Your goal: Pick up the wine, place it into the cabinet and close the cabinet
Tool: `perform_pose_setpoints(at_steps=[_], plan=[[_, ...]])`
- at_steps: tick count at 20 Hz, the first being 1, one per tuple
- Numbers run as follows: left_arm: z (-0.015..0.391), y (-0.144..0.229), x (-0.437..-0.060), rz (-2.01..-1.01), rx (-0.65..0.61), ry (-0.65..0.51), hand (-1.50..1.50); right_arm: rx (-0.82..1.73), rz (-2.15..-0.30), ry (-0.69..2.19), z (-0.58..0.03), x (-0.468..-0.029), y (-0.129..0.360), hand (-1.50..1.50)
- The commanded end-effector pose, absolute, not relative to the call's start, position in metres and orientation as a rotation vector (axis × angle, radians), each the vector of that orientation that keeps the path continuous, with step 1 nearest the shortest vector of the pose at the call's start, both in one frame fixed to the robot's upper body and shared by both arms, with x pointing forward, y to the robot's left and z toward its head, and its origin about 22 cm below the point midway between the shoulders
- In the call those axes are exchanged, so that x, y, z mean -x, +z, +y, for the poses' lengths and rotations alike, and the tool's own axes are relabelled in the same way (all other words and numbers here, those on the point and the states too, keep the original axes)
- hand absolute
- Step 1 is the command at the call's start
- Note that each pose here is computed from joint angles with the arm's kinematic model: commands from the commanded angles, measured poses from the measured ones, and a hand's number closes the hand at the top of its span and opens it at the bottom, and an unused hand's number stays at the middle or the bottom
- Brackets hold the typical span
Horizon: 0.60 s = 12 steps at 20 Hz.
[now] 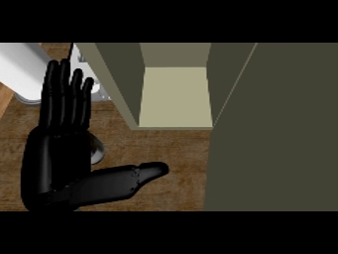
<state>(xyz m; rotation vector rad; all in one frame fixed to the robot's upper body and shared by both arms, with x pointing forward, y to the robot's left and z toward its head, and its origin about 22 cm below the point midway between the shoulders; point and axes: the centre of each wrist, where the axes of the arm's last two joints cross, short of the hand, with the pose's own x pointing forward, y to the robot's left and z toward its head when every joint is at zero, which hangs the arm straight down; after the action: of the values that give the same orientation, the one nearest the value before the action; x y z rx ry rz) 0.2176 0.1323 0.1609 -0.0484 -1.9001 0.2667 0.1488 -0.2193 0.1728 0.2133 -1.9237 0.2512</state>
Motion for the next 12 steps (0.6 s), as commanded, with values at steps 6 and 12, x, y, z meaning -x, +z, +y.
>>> perform_pose_setpoints(at_steps=[6,12], plan=[[0.137,0.172,-0.202,-1.887,0.002,0.333,-1.50,-0.233,-1.918,0.251,-0.214,-0.133,0.185,-1.50],[0.137,0.193,-0.202,-1.875,-0.042,0.364,-1.50,-0.205,-1.950,0.253,-0.211,-0.126,0.212,-1.50]])
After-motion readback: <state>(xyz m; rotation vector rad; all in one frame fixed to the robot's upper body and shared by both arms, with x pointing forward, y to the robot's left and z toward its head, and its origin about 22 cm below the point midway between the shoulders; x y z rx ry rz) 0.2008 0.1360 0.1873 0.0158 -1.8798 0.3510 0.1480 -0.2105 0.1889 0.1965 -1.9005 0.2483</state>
